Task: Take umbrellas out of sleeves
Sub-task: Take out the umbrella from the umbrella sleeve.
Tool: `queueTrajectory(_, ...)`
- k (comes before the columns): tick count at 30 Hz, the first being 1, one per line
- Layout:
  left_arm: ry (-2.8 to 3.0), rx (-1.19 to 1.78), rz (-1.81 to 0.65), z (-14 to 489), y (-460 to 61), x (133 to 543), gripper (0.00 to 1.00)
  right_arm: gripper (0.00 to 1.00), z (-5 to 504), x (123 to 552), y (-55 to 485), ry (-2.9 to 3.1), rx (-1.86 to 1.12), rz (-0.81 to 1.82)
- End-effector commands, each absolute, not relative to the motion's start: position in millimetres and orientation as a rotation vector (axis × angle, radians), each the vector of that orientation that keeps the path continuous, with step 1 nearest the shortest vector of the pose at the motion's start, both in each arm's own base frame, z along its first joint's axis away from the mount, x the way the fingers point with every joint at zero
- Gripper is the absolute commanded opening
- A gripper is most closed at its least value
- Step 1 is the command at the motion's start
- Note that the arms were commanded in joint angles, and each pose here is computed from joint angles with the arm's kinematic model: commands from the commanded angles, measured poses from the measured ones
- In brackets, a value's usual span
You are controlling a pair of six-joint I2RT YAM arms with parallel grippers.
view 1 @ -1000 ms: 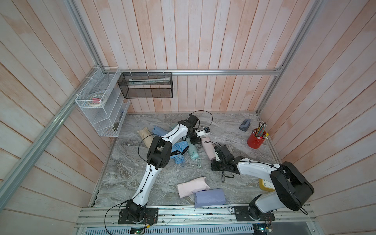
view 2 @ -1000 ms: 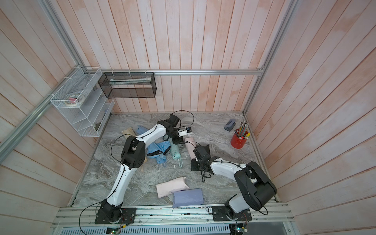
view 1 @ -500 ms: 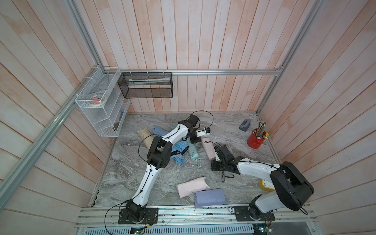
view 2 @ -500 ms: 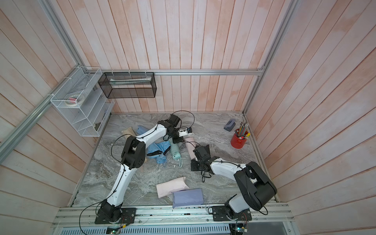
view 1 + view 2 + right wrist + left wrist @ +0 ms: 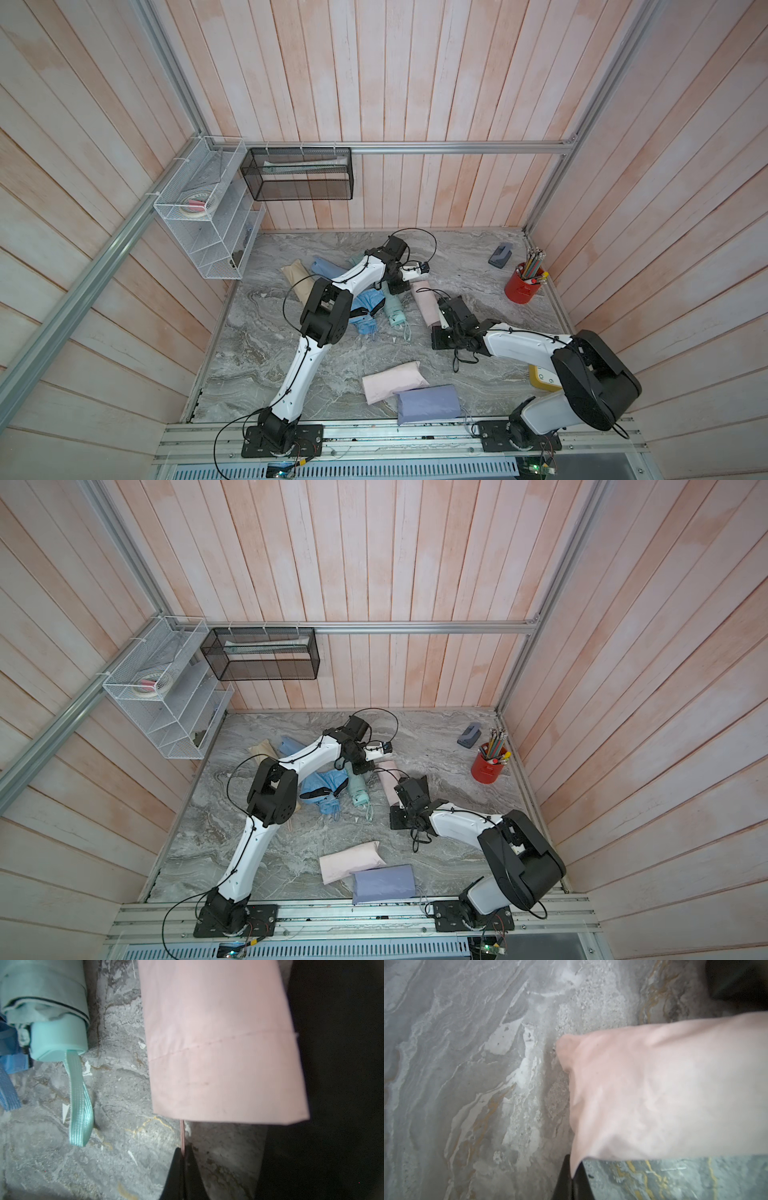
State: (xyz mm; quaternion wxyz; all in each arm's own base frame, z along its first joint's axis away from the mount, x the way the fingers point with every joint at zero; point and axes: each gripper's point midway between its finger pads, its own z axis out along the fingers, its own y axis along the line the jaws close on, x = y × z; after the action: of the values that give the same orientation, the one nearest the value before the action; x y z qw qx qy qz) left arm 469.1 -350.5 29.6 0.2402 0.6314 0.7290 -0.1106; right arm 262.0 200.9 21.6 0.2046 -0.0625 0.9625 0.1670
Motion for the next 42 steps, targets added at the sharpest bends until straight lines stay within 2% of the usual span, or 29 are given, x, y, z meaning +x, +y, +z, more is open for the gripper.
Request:
queueTrajectory(1, 1.991, 1.660, -0.212, 49, -343, 484, 0.00, 0.00, 25, 261, 200, 2.694, -0.172, 0.466)
queueTrajectory(22, 2.070, 1.450, -0.227, 68, -337, 500, 0.00, 0.00, 21, 253, 198, 2.691, -0.153, 0.492)
queueTrajectory(42, 2.080, 1.398, -0.259, 75, -335, 504, 0.00, 0.00, 21, 253, 199, 2.691, -0.149, 0.497)
